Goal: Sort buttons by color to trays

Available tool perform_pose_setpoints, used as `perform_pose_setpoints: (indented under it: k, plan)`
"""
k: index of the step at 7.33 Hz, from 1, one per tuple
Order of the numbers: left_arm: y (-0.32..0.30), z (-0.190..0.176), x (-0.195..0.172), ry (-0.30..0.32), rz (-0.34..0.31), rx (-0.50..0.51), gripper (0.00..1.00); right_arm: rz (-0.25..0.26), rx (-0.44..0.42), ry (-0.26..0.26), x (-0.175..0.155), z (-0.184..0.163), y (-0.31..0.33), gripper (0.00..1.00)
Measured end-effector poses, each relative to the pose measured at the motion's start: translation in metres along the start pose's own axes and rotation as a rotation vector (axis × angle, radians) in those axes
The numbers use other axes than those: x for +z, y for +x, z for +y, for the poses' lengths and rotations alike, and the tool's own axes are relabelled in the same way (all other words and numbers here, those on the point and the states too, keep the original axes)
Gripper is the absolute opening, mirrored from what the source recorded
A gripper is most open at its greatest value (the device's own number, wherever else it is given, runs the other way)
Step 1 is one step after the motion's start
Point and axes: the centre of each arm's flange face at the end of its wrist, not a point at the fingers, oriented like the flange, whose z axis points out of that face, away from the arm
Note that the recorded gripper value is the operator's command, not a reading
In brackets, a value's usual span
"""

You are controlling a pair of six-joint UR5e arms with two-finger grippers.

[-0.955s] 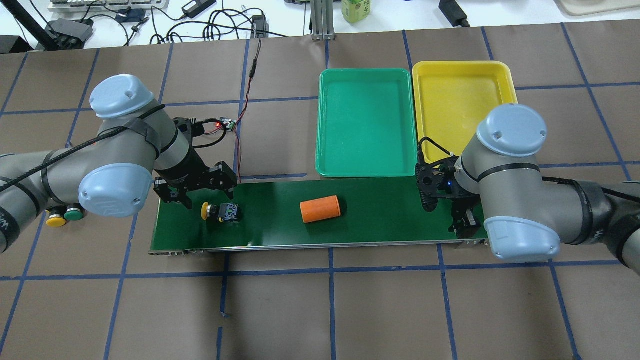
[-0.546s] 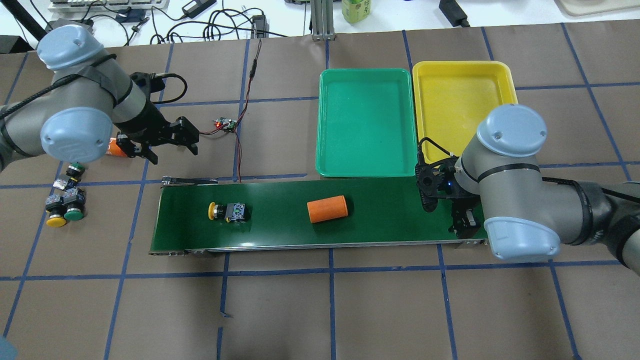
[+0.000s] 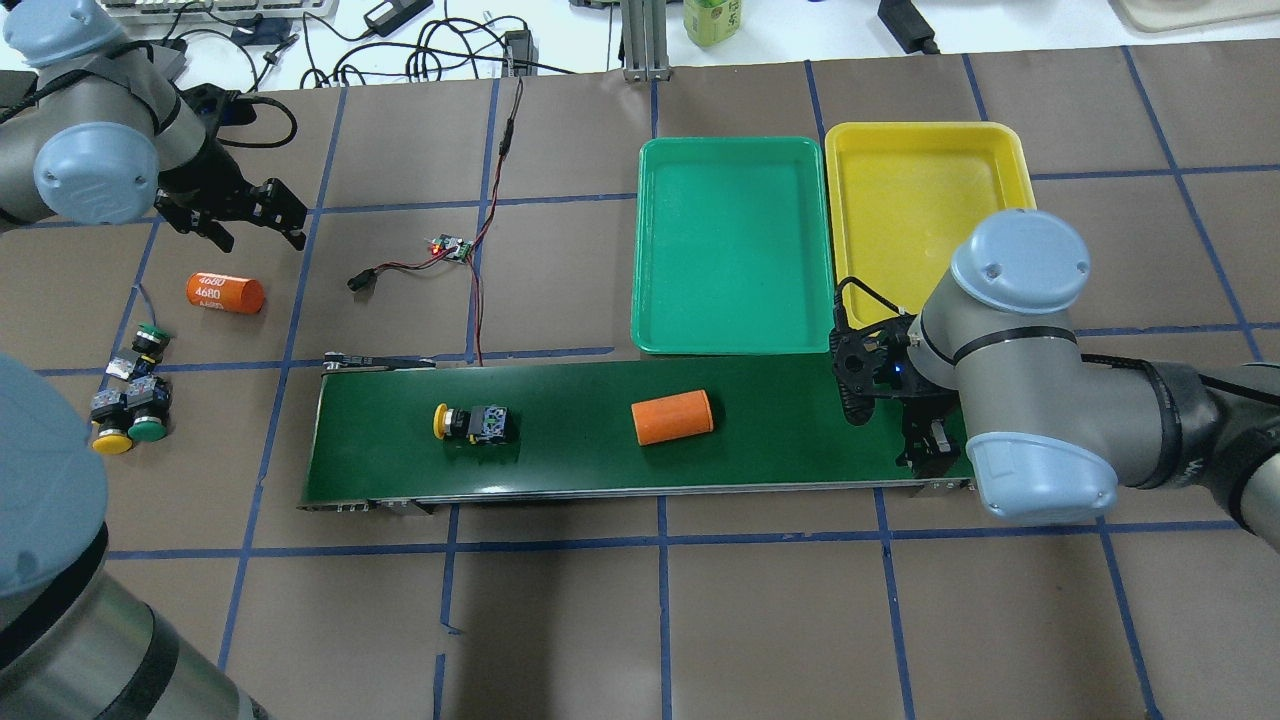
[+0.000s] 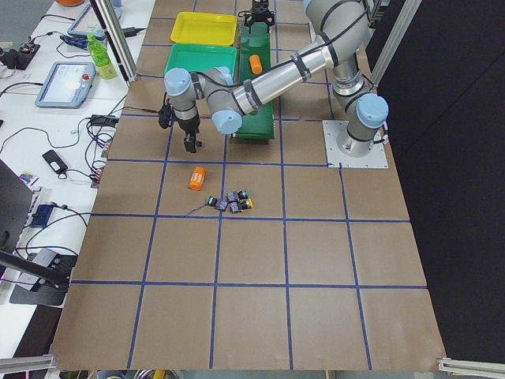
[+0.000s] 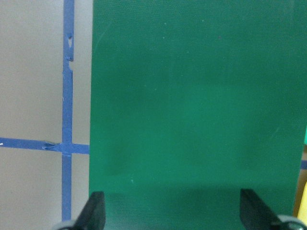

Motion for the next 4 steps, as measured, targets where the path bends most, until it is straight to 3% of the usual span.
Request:
perform_pose_setpoints:
  k: [4]
  plan:
    - [-0.06, -0.004, 0.038, -0.049, -0.003, 0.152, 1.0, -0.007, -0.003, 0.0, 0.003, 0.0, 0.001, 1.0]
